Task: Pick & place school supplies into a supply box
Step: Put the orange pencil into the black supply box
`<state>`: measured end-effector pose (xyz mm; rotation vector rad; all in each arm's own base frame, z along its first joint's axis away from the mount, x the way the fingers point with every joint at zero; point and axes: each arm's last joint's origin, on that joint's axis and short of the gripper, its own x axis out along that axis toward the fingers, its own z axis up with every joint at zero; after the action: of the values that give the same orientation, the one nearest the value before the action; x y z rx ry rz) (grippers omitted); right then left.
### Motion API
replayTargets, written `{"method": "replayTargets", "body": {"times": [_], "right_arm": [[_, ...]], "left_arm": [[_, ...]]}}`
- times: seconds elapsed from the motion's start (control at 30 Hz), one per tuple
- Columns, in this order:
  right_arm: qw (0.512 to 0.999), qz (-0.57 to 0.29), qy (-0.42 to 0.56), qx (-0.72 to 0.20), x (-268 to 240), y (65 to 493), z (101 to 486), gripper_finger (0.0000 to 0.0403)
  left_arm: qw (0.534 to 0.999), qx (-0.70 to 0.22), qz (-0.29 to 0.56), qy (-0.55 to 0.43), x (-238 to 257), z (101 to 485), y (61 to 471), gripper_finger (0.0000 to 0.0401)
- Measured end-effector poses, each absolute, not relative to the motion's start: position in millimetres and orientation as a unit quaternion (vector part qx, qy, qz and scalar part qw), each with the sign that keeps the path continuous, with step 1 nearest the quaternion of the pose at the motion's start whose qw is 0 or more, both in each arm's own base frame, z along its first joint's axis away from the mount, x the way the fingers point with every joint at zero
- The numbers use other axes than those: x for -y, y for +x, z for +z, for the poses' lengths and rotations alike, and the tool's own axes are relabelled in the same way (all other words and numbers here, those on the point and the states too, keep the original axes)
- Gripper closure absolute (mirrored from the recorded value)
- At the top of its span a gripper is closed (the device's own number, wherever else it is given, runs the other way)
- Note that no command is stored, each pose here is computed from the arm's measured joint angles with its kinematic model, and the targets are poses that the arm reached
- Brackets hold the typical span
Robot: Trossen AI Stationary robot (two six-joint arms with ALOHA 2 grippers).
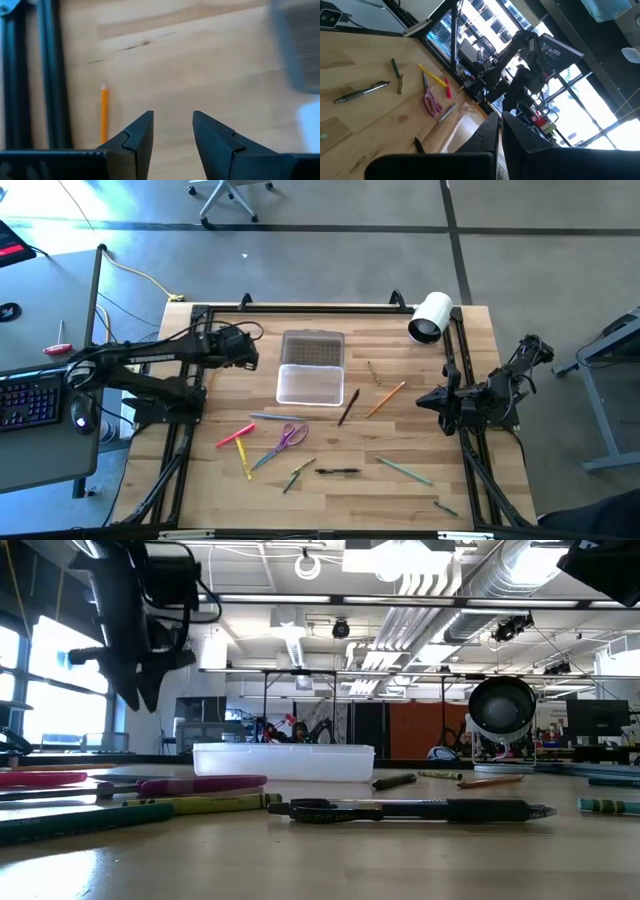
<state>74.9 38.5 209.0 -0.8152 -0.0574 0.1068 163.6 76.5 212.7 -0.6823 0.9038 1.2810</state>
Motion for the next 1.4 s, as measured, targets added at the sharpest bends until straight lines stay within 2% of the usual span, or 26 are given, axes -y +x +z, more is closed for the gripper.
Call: {"method": "replayTargets", "body": {"times": [0.27,0.47,0.73,1.4], "right_arm": [[0.917,0.053,-0.394,0.028,-39,75,209,0.0402],[0.918,0.056,-0.391,0.029,-39,75,209,0.0402],[0.918,0.056,-0.391,0.029,-39,75,209,0.0402],[0.918,0.056,-0.391,0.029,-39,75,209,0.0402]], "left_arm": [[0.566,-0.441,0.611,-0.334,-102,180,156,0.0226],[0.533,-0.445,0.624,-0.359,-111,174,145,0.0226],[0.533,-0.449,0.602,-0.389,-110,173,146,0.0226],[0.548,-0.473,0.583,-0.368,-110,173,146,0.0226]]}}
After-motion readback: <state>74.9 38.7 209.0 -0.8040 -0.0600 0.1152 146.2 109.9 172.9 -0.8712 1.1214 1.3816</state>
